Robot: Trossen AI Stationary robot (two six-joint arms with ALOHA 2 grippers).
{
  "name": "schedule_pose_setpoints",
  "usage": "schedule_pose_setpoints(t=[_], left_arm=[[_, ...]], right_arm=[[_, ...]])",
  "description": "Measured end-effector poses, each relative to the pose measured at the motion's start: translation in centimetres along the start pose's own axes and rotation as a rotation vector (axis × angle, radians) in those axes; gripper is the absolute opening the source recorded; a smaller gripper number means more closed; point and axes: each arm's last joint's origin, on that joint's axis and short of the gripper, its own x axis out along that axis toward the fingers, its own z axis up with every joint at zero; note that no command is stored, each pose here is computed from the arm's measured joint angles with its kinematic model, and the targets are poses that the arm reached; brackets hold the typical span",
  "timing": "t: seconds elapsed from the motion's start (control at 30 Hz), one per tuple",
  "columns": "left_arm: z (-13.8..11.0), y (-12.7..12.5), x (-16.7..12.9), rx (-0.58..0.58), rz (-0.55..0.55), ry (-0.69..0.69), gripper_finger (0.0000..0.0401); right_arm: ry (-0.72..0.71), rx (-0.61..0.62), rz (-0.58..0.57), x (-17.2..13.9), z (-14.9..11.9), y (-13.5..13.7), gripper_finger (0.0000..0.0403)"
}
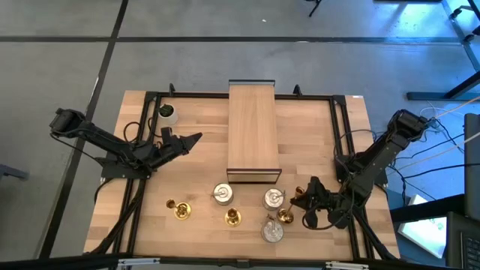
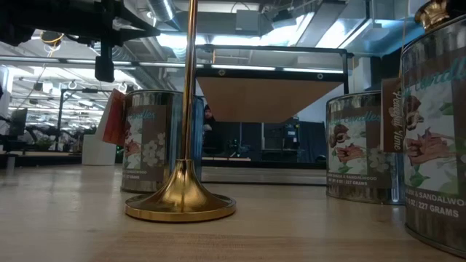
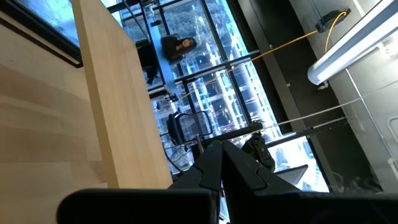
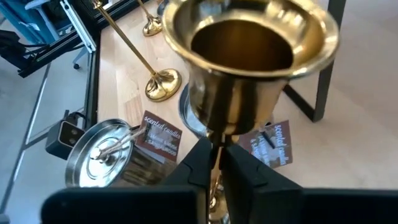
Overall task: Pick & Place candle stick holders
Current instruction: Put the bottom right gold candle holder on the shelf
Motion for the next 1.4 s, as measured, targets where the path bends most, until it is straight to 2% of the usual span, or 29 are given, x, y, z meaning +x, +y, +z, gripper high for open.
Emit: schedule_pose_setpoints(t=[0.17,0.3,0.47,0.6,0.83,1.03,1.2,1.4], left_arm=[[0.0,0.0,0.0,0.021,0.000,0.001,0.0001],[0.0,0.0,0.0,0.028,0.000,0.001,0.0001],[0.0,0.0,0.0,0.009,0.001,-0.002,0.0001],[0.2,0.1,0.0,-0.012,0.026,-0.057,0.0001],[0.3,0.2,0.0,0.023,0.050,-0.103,0.0001],[0.2,0.1,0.0,0.043,0.025,-0.052,0.0001],[0.3,0.1,0.2,0.098,0.019,-0.042,0.0001],[0.3,0.1,0.5,0.098,-0.031,0.046,0.0001]], right_arm=[[0.047,0.033,-0.006,-0.2,0.4,0.4,0.0022],[0.108,0.010,-0.067,-0.8,1.3,1.1,0.0022],[0.173,-0.034,-0.196,-2.2,4.0,2.1,0.0021],[0.217,-0.059,-0.286,-3.4,6.4,2.5,0.0020],[0.221,-0.015,-0.431,-4.8,10.3,2.4,0.0020],[0.218,0.006,-0.459,-4.3,13.4,2.1,0.0020],[0.235,0.018,-0.410,-2.9,15.0,1.8,0.0020],[0.258,0.033,-0.354,-1.5,16.8,1.1,0.0020]])
